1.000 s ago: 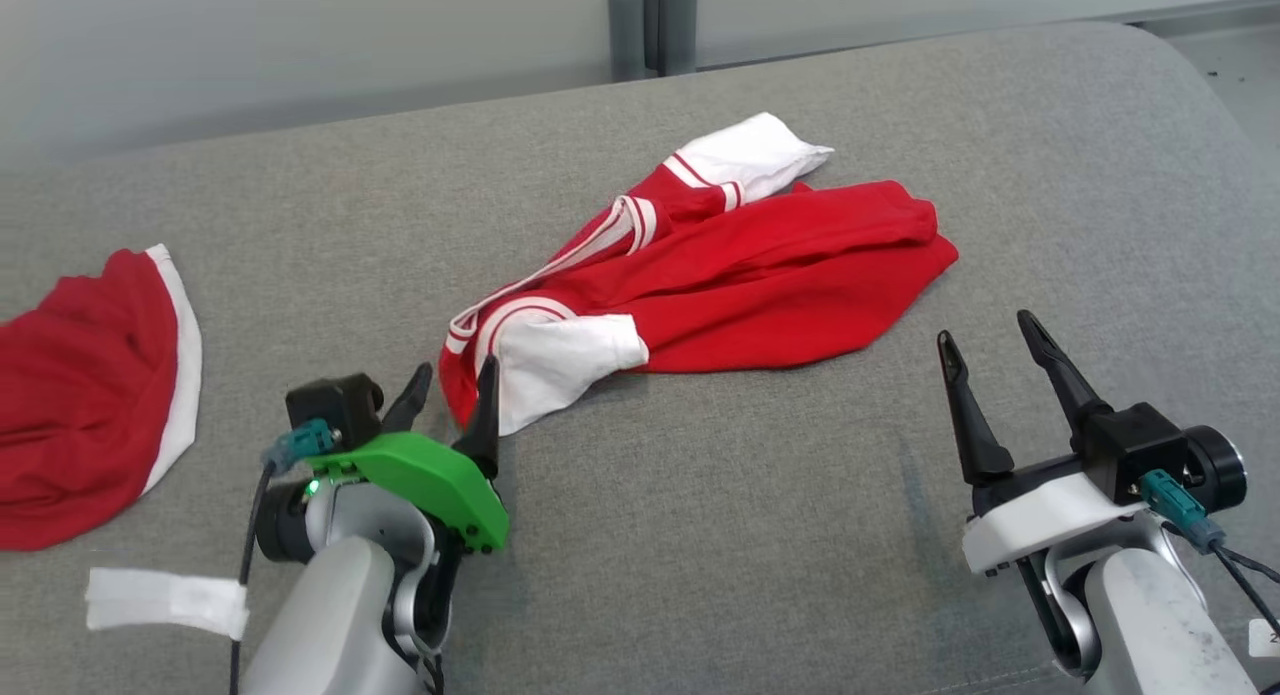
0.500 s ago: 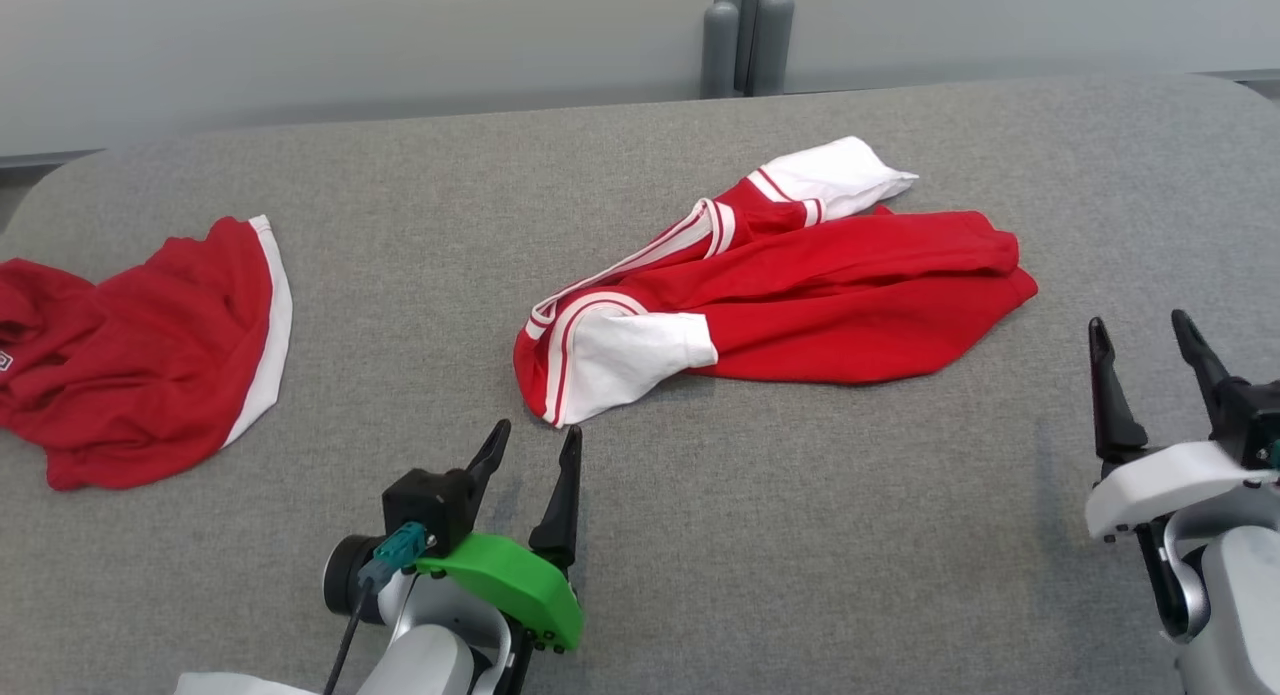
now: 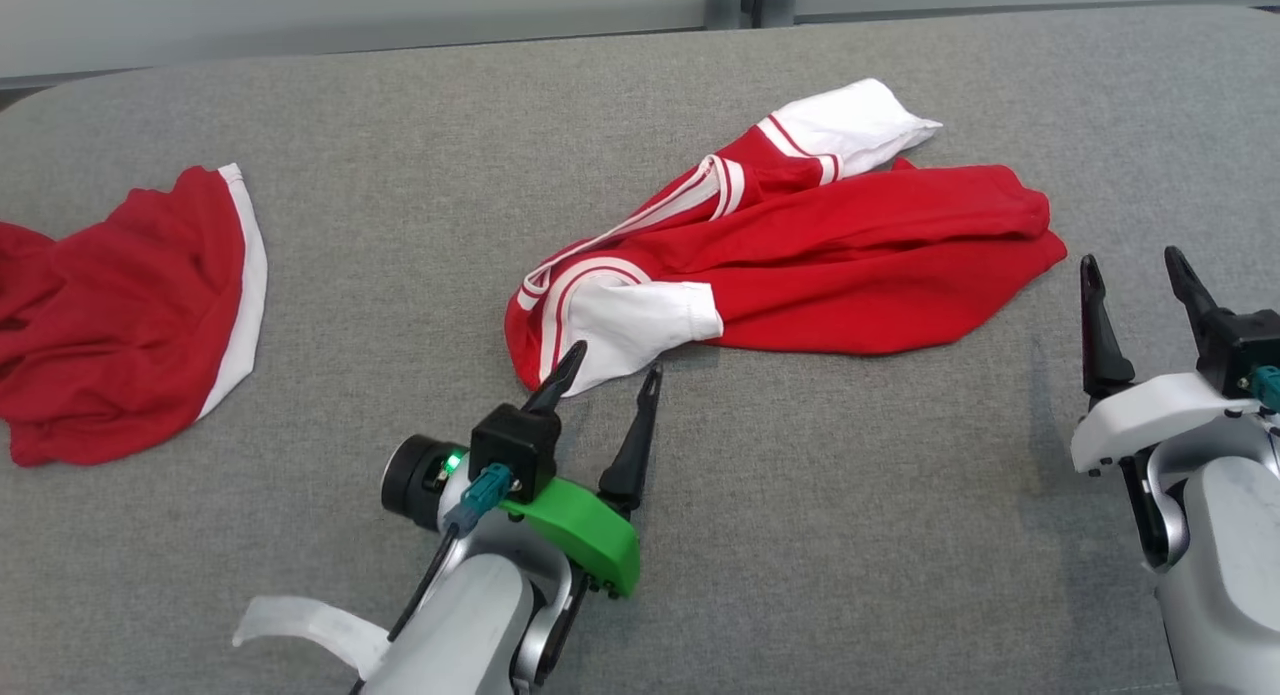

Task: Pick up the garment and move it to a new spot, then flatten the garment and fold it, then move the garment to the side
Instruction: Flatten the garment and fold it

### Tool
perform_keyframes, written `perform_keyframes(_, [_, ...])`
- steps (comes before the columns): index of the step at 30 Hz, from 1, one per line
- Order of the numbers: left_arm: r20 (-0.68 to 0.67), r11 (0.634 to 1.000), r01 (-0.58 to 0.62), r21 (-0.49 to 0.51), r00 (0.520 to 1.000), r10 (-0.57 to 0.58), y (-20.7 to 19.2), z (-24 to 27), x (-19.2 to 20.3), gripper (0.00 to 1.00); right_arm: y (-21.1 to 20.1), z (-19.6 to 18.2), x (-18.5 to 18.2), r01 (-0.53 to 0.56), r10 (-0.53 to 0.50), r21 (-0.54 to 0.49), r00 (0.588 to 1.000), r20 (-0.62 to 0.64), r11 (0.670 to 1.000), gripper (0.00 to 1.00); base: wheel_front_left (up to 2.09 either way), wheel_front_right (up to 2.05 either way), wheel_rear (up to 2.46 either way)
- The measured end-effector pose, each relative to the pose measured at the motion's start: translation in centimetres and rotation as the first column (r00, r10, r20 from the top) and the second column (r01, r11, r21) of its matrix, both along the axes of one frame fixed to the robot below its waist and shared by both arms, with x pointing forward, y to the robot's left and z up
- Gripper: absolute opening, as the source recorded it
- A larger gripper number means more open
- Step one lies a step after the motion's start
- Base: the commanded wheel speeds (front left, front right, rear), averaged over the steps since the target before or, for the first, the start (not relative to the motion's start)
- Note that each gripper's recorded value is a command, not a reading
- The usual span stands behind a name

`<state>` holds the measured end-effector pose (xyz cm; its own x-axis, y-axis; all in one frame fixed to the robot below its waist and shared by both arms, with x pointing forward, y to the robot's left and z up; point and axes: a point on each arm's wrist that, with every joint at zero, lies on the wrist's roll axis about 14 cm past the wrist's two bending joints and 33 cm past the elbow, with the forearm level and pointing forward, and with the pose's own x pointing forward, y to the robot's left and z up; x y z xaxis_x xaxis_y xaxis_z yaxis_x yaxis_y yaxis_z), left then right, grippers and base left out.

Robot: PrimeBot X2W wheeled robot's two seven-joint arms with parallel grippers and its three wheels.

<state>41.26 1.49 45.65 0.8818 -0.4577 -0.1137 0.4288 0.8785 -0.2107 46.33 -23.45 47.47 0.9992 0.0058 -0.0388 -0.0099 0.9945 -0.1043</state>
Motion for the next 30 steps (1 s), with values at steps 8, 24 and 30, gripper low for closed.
perform_keyframes(8, [-0.001, 0.997, 0.073, 0.022, 0.997, -0.073, -2.4, -0.9, 2.7, 1.0, 0.7, -0.3, 3.4, -0.027, 0.026, -0.03, 1.0, -0.005, 0.999, 1.0, 0.0, 0.0, 0.0])
perform_keyframes(24, [-0.165, 0.983, 0.12, 0.14, 0.982, -0.097, -3.8, -7.3, 3.9, 1.0, -0.3, -2.1, 3.4, 0.004, -0.005, -0.021, 0.999, -0.035, 1.0, 1.0, 0.0, 0.0, 0.0])
perform_keyframes(30, [-0.219, 0.97, 0.145, 0.195, 0.971, -0.101, -3.3, -9.0, 4.0, 0.38, -0.8, -1.3, 2.7, 0.01, -0.011, -0.023, 1.0, -0.013, 1.0, 1.0, 0.0, 0.0, 0.0])
